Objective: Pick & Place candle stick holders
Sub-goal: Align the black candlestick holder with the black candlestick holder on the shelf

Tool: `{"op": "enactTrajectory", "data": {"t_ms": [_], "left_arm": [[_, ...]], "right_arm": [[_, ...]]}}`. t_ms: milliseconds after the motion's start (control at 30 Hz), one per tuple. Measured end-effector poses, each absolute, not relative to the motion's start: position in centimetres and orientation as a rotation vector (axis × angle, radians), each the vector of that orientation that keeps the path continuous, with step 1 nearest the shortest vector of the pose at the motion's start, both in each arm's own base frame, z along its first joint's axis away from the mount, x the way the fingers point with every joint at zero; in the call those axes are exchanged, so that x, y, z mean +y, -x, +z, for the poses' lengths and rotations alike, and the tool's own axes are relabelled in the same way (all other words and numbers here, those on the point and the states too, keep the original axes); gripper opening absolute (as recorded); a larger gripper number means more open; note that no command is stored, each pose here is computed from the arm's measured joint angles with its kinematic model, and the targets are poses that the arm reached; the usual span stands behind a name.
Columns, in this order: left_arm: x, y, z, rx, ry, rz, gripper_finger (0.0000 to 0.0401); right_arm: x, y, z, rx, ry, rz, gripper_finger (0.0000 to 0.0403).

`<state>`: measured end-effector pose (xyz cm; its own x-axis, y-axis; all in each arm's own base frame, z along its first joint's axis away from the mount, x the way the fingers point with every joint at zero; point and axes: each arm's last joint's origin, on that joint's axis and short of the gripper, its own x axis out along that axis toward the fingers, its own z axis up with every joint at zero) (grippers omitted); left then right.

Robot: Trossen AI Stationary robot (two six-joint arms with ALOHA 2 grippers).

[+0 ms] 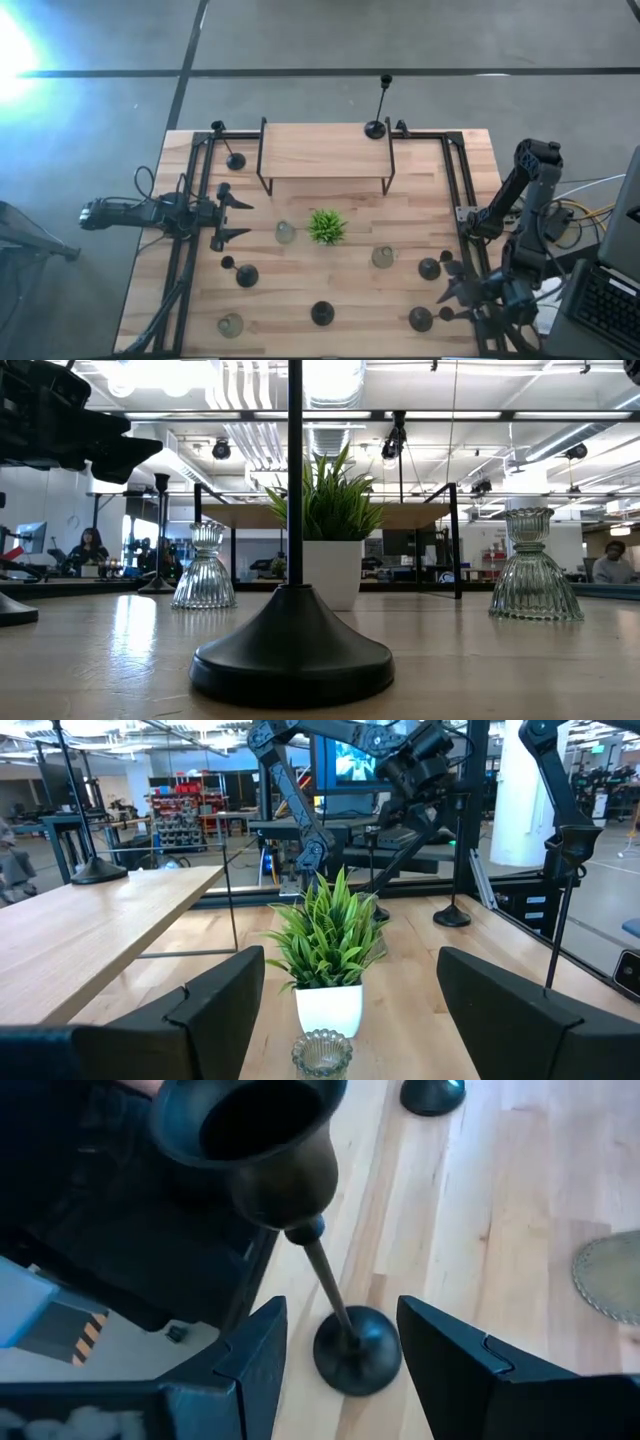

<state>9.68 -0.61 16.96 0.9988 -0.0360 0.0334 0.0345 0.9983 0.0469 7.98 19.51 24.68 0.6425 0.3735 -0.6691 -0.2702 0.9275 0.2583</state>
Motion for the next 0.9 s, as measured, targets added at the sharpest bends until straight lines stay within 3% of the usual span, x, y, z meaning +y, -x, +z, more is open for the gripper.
{"op": "enactTrajectory", "data": {"t_ms": [667,900], "left_arm": [[-0.6,-9.7,17.0,-0.034,-0.046,-0.035,0.03],[-0.6,-9.7,17.0,-0.034,-0.046,-0.035,0.03]], "right_arm": [[19.9,-9.2,24.3,0.739,-0.128,0.403,0.012],[19.9,-9.3,24.3,0.736,-0.106,0.413,0.0037]]}}
